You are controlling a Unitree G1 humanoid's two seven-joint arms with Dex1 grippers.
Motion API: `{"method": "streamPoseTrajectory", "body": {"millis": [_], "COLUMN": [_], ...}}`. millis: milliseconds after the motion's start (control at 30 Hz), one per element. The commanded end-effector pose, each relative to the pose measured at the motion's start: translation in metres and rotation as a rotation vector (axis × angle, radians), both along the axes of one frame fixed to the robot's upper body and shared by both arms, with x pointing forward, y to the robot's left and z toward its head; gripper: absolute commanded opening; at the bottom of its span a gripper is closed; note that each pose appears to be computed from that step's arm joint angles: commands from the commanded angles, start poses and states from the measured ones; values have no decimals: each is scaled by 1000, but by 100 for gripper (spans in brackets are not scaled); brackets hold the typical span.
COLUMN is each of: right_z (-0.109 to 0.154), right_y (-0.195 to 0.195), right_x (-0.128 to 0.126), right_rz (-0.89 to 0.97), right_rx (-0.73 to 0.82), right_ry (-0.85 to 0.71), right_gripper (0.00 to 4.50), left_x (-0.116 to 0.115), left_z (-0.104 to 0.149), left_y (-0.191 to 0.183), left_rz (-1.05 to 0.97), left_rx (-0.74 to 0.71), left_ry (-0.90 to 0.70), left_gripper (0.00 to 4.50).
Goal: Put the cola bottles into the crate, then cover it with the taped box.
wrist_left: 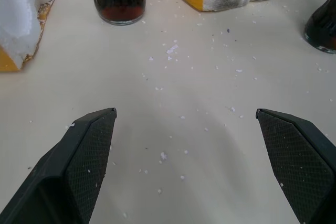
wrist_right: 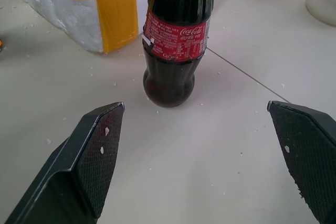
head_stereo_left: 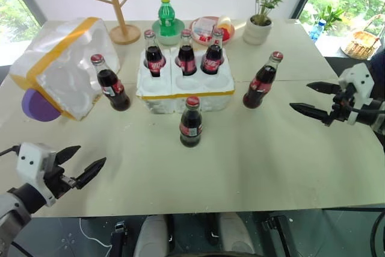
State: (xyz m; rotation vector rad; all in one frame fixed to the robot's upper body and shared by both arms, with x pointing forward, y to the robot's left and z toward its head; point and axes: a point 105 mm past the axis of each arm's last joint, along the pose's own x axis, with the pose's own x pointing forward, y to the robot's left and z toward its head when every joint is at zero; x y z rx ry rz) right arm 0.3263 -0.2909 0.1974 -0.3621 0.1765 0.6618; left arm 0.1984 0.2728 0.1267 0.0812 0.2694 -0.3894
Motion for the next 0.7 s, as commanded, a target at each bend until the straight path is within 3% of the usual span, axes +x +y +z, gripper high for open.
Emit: {"method": "streamPoseTrajectory", "body": {"millis": [33,433,700], "right_z": [9,6,54], "right_y": [1,9,42], "right_x": [-1,-7,-45], "right_rz": [0,26,246], "right_rx": [-3,41,128], "right_ry": [-45,-13,38], "right_gripper": [450,450,450], "left_x": [0,17,57], "left_z": [5,13,38], "left_y": [-6,4,-4], "left_rz": [-26,60,135], "left_rx": [27,-10,-68], "left_ry": [-32,-87,-247], "left_gripper": [446,446,446]}}
